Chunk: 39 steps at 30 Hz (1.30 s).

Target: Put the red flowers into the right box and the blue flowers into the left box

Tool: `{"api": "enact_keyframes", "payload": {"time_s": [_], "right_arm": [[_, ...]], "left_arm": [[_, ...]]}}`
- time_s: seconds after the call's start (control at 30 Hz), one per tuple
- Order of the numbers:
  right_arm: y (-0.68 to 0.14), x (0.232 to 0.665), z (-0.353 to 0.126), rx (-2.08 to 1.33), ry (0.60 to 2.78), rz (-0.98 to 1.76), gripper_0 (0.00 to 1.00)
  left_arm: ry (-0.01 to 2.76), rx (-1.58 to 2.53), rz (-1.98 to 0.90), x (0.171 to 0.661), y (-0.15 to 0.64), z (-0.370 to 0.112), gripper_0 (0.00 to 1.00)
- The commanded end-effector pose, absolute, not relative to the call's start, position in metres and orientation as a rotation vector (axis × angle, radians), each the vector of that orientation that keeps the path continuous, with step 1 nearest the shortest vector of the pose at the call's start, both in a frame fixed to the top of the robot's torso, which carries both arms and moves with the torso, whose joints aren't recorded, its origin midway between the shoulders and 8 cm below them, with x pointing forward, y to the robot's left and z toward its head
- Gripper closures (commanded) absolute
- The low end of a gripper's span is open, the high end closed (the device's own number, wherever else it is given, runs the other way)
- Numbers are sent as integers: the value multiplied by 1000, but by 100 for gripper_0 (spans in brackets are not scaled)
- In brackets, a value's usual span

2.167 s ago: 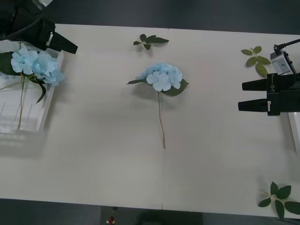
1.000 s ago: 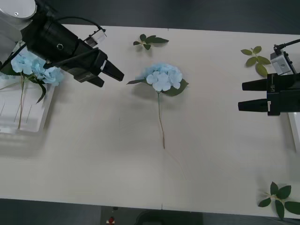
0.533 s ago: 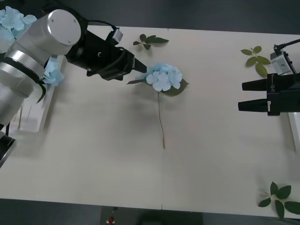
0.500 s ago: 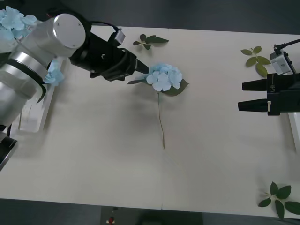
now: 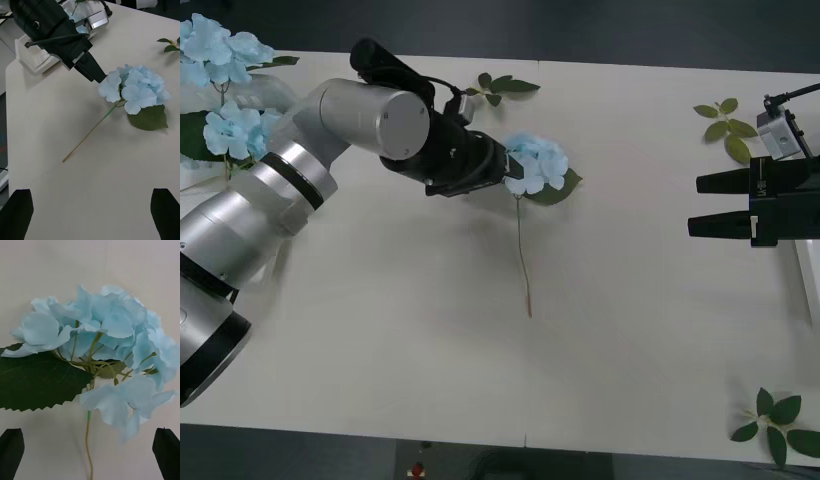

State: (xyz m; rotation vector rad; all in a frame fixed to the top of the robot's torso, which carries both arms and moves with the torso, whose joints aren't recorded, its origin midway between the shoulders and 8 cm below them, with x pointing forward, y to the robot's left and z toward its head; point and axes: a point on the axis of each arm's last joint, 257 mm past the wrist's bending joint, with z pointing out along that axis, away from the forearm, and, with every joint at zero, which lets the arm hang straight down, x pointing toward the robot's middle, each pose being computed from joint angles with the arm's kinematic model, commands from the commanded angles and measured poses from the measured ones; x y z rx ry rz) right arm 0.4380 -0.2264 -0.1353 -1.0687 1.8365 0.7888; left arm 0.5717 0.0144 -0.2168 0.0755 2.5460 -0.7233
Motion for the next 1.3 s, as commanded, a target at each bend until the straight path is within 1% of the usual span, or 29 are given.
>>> {"api": "enact_keyframes", "payload": {"time_s": [0.03, 0.47, 0.97, 1.3], "right_arm": [[-223, 441, -126, -1071, 1823, 792, 8], [-223, 441, -126, -1071, 1823, 792, 9], [-223, 441, -126, -1071, 1823, 792, 9], [-223, 441, -126, -1071, 1823, 792, 9]], "left_arm": [[2495, 76, -736, 576, -6, -203, 0], [2481, 18, -642, 598, -12, -235, 0], [2463, -10, -580, 615, -26, -253, 0], [2455, 8, -571, 611, -42, -262, 0]]}}
